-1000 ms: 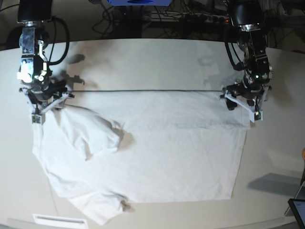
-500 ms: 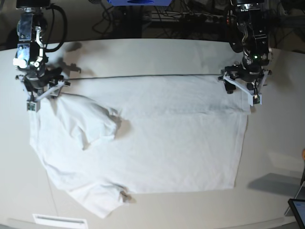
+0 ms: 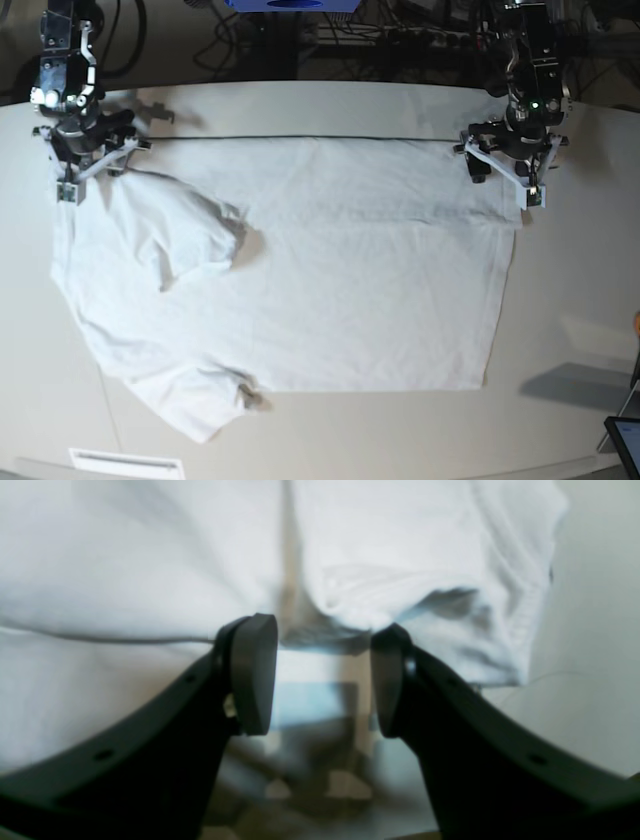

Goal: Fold the T-shirt properly
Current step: 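Pull the grasped edge back toward the robot with both grippers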

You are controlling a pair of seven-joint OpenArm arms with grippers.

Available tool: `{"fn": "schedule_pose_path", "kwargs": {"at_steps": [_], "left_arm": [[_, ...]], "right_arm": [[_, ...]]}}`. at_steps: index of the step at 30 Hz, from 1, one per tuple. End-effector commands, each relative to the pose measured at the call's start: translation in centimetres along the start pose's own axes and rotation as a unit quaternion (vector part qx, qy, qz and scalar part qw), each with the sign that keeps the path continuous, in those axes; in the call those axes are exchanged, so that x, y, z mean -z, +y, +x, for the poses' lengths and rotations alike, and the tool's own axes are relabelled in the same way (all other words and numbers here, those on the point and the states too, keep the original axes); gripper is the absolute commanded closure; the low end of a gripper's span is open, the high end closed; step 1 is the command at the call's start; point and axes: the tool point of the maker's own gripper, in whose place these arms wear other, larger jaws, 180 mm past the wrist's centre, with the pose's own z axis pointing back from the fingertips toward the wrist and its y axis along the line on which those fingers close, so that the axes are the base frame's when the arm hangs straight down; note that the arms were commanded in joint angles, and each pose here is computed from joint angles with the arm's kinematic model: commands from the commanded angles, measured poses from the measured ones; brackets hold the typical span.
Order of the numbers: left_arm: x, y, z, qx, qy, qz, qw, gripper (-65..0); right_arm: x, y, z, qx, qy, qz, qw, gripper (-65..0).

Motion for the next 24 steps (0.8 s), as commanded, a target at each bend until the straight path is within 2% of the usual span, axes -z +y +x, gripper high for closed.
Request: {"fn": "schedule_pose_path", "kwargs": {"at_steps": [1, 18, 24], "left_arm": [[-0.3, 0.6, -1.3, 0.012, 0.026, 0.011, 1.0, -42.7], [-1.7, 0.4, -1.8, 0.023, 0.022, 0.009, 0.999, -42.7], [-1.7, 0.4, -1.7, 0.023, 0.02, 0.009, 0.999, -42.7]], "right_arm": [[-0.3, -0.4, 0.7, -0.004, -0.012, -0.005, 0.9999, -29.2], [-0.7, -0.7, -1.4, -0.006, 0.011, -0.008, 0.9999, -29.2], [-2.0, -0.3, -0.7, -0.012, -0.005, -0.002, 0.9999, -29.2]]}}
